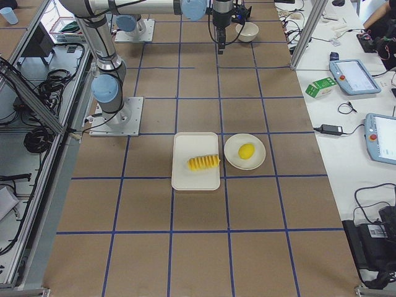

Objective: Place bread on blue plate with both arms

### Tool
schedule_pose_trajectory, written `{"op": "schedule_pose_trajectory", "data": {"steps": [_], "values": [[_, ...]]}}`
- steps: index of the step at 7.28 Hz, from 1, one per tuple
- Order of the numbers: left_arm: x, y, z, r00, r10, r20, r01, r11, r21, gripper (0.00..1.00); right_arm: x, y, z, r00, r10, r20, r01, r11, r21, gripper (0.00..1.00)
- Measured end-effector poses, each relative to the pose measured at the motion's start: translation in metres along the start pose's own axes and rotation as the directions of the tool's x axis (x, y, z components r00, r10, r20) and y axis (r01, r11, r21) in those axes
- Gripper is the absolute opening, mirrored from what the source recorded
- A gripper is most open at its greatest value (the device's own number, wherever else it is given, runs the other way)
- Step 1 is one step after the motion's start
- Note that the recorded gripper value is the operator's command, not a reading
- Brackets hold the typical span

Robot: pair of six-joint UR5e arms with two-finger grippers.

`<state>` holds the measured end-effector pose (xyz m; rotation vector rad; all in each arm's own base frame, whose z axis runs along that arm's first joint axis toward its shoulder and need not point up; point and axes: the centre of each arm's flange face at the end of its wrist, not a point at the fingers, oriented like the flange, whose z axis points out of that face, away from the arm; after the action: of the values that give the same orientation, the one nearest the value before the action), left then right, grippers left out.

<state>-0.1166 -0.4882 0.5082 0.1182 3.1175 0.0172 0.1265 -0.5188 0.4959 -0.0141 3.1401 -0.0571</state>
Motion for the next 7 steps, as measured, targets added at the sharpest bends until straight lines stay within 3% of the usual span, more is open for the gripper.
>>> {"op": "schedule_pose_trajectory", "data": {"steps": [7], "values": [[-0.011, 0.003, -0.006, 1.000, -0.021, -0.001, 0.021, 1.000, 0.010, 1.00, 0.000, 0.000, -0.001, 1.000, 0.000, 0.002, 0.000, 1.000, 0.003, 1.00]]}}
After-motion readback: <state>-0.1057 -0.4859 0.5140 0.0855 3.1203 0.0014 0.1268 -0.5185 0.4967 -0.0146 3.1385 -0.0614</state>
